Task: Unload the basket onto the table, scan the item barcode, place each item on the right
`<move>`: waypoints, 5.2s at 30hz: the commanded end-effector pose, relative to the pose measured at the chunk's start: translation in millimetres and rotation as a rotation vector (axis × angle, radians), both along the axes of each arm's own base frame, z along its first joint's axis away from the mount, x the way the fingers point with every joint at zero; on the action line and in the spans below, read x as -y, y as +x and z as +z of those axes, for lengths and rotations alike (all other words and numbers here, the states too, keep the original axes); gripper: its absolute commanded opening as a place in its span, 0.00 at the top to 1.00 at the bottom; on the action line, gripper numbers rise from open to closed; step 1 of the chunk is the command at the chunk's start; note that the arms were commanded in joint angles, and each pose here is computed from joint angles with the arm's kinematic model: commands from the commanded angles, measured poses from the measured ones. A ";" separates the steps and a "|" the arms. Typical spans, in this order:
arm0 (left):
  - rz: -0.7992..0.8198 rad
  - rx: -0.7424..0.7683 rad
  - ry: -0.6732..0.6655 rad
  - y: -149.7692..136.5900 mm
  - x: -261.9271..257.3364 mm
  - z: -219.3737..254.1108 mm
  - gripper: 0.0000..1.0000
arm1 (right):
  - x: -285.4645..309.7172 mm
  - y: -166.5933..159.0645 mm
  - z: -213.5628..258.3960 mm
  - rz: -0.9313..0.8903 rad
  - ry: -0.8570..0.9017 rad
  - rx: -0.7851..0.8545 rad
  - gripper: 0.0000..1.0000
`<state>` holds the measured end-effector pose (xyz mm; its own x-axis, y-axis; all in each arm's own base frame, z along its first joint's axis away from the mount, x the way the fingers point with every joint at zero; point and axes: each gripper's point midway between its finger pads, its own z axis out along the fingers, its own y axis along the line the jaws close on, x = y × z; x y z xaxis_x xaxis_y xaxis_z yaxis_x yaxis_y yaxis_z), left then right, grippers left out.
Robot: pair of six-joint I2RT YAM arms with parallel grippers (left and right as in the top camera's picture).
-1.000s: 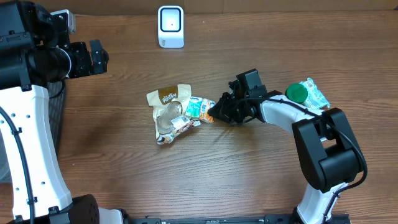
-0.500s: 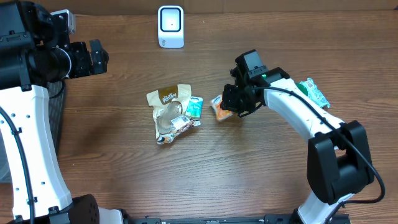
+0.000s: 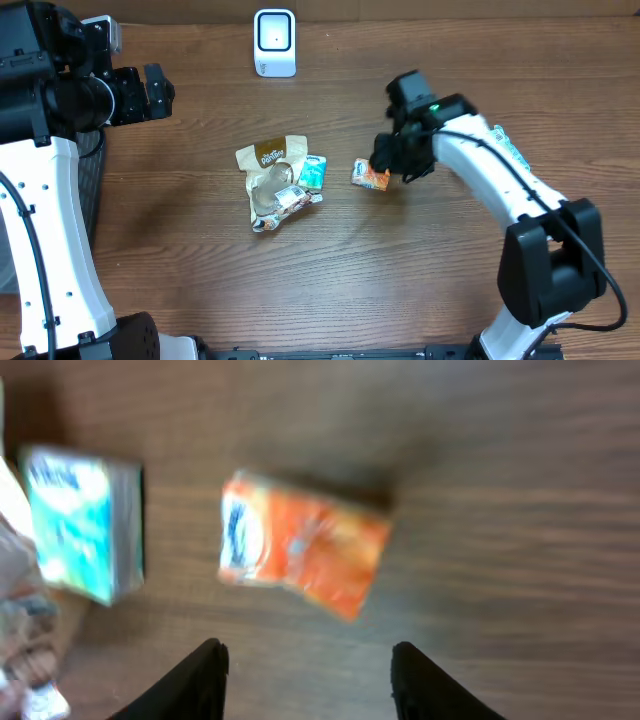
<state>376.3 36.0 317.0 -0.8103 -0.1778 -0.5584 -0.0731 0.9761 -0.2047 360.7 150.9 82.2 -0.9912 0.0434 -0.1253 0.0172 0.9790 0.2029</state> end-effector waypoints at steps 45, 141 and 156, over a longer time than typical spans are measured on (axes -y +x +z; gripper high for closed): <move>0.009 0.008 -0.013 0.4 0.1 3.1 0.00 | 15.9 57.9 -57.9 0.007 0.116 0.107 0.87; 0.010 0.002 -0.014 0.0 -0.2 1.9 0.00 | -49.9 -19.9 198.9 0.174 1.362 -0.153 0.96; 0.010 0.000 -0.015 0.6 -0.3 1.0 0.00 | -51.9 -13.9 199.3 0.167 1.345 -0.135 0.96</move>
<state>376.1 35.9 316.9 -0.8109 -0.1783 -0.5574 -0.0736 0.9760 -0.2050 344.3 202.8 275.4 -0.9918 -0.0750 0.1034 0.1022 0.0189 0.9946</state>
